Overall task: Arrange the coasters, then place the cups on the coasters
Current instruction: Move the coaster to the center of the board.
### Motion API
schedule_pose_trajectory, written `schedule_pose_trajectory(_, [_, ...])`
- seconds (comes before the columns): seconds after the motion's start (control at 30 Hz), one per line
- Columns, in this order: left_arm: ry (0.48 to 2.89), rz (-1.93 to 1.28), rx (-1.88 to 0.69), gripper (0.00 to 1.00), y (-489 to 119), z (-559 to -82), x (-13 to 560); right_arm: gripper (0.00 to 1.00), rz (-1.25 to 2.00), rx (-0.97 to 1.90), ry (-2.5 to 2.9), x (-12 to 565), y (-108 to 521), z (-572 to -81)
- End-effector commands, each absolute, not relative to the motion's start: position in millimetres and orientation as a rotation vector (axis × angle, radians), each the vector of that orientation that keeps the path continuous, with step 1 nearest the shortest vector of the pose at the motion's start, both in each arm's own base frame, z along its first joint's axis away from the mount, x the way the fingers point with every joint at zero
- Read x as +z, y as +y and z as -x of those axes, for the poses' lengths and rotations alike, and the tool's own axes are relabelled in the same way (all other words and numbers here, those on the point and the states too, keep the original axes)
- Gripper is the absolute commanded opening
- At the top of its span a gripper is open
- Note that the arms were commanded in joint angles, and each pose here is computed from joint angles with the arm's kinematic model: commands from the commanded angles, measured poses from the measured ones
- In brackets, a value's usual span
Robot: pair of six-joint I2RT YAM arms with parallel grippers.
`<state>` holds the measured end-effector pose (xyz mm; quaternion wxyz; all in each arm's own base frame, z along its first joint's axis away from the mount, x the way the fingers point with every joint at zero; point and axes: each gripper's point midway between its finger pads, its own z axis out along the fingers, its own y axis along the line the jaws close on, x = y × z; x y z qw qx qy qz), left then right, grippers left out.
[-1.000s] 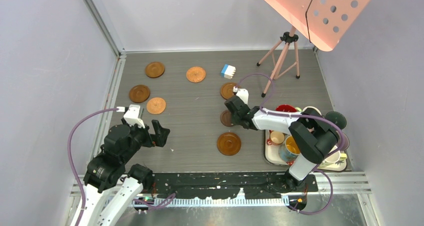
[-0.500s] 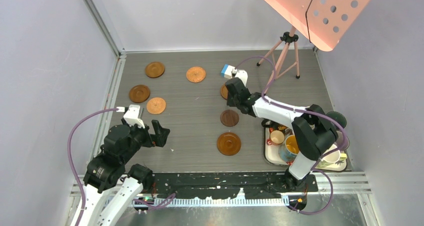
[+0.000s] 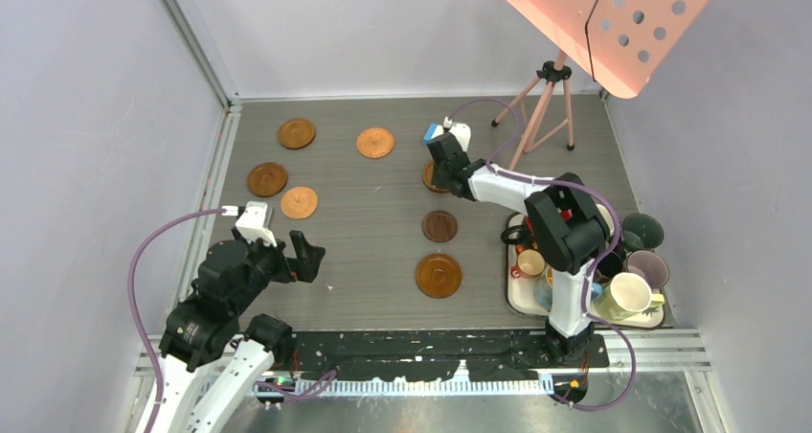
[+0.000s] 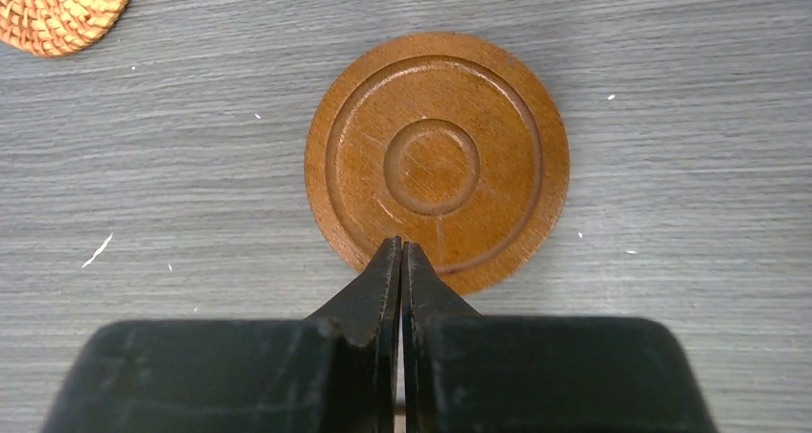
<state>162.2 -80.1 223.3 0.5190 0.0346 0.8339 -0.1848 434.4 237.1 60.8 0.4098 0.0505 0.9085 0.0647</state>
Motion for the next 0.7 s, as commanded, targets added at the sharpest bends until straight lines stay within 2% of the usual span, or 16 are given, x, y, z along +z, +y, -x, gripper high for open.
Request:
schedule_pose_trajectory(0.0, [1.981,-0.093,-0.464,1.0,-83.8,-163.3,227.5,0.05,-0.183,0.171,2.231,73.2,240.5,-460.2])
schedule_pose_trajectory(0.3, [1.991,-0.091,-0.457,1.0,-83.5,-164.4,225.5,0.05,-0.2,0.143,2.303,45.7,244.2,-466.7])
schedule_pose_trajectory(0.67, [1.996,-0.077,-0.438,1.0,-80.7,-166.0,224.7,0.05,-0.162,0.27,2.358,35.0,269.9,-458.5])
